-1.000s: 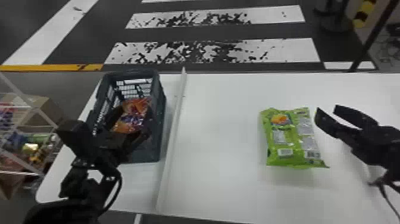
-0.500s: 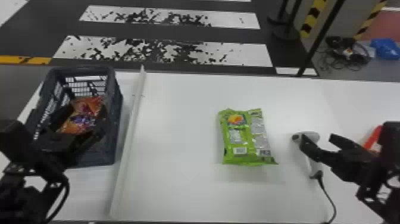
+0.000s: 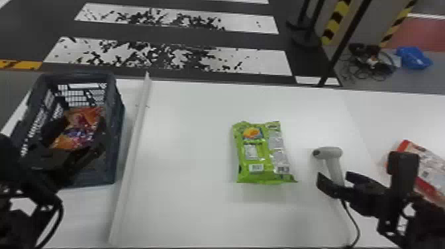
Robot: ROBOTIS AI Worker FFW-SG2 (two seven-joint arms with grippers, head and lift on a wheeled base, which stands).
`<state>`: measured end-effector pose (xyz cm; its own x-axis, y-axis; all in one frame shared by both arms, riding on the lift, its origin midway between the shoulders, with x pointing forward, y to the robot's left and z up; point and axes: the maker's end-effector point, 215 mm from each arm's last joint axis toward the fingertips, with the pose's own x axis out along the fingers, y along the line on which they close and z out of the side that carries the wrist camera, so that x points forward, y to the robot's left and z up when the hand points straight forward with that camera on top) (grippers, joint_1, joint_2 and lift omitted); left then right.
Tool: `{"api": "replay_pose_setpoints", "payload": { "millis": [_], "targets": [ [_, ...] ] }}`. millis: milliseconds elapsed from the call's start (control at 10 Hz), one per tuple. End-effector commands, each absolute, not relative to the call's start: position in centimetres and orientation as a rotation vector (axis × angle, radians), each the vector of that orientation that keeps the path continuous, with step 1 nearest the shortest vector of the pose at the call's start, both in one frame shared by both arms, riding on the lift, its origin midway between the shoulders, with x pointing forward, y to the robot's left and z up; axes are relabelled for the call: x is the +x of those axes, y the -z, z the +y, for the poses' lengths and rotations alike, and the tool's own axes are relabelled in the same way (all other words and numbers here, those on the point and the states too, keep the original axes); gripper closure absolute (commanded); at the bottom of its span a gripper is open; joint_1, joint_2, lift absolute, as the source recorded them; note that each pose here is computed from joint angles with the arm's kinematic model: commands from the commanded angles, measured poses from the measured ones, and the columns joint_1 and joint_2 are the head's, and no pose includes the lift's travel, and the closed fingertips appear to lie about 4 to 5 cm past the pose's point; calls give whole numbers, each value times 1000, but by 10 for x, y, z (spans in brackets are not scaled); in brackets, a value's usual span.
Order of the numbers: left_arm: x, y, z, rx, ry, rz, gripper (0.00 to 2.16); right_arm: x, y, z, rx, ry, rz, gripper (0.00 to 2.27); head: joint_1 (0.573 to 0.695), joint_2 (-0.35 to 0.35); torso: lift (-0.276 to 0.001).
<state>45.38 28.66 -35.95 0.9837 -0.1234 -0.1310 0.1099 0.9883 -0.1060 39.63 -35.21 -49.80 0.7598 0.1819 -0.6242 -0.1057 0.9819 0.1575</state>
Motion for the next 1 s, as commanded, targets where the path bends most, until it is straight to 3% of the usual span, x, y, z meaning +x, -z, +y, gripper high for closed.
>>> {"api": "replay_pose_setpoints", "payload": {
  "millis": [0,200,400,500,600,900],
  "targets": [
    [454,362,286,-101,119,142,100,400,509,-349,110,-165,724,46,695,-87,-95],
    [454,366,286,-101,119,148,100,413,520,-351,100,-167,762,232,695,-83,-95],
    [454,366,287,-102,121,149,100,419,530,-354,66,-160,801,694,695,-84,-95],
    [454,366,287,-102,121,149,100,422,532,-357,48,-154,816,1136,695,-84,-95],
    [454,366,287,-102,121,149,100,421,536,-355,39,-142,831,2061,695,-87,-95],
    [454,363,287,-101,121,145,100,426,519,-355,7,-128,801,2219,695,-91,-95]
  ]
}}
